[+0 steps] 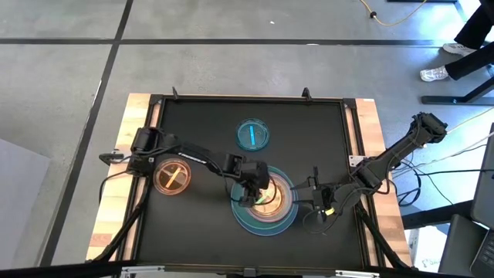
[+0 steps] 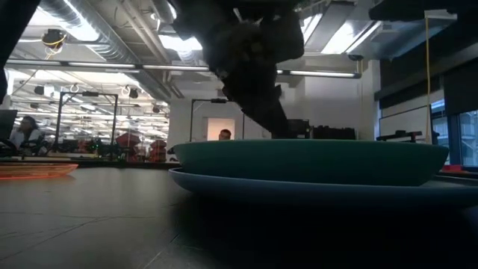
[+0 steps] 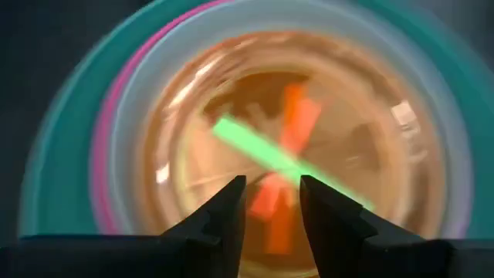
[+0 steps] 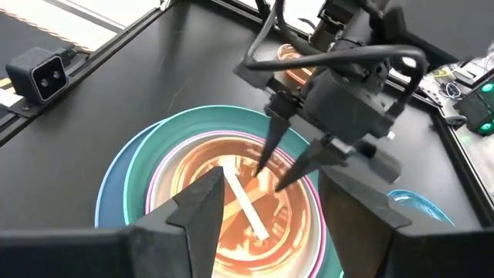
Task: Stack plastic plates
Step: Stack the blue transparent plate on top of the green transparent plate, then stack the orange transparent plate on top of the blue transparent plate
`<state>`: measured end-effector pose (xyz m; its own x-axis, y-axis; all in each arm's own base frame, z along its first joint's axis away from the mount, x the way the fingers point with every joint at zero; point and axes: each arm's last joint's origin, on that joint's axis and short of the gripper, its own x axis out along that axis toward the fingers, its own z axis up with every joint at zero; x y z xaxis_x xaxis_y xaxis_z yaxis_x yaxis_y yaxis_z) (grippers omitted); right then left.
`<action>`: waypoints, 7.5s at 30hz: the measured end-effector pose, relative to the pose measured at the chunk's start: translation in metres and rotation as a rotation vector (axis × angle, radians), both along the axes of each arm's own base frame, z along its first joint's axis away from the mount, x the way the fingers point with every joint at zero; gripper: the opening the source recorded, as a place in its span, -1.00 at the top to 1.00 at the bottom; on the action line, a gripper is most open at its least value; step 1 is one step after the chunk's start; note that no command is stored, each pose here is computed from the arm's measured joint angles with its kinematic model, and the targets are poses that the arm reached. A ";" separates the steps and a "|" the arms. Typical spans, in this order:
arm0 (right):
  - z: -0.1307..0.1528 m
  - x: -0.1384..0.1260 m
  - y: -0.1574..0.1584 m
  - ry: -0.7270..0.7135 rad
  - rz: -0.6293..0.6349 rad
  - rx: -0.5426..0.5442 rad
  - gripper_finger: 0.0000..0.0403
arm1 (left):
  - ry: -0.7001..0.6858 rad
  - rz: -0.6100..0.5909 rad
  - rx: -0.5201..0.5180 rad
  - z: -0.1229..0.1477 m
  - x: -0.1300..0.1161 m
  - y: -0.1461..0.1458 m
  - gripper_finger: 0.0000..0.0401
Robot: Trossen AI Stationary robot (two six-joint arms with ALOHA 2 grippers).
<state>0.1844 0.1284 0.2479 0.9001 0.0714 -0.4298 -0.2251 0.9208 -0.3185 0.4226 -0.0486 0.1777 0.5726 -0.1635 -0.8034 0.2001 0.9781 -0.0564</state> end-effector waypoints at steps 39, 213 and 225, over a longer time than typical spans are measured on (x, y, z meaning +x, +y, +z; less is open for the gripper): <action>-0.001 0.000 -0.001 -0.004 -0.038 -0.008 0.00 | -0.179 0.313 0.449 -0.059 -0.088 0.107 0.42; -0.004 0.003 -0.009 0.023 -0.108 -0.022 0.00 | -0.221 0.286 0.013 0.035 -0.150 -0.073 0.96; -0.004 0.003 -0.009 0.023 -0.107 -0.021 0.00 | -0.449 0.111 0.072 0.044 -0.131 -0.083 0.96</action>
<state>0.1874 0.1194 0.2434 0.8918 -0.0339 -0.4512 -0.1335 0.9331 -0.3339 0.2919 -0.1312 0.2217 0.8769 -0.0350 -0.4794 0.0834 0.9933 0.0802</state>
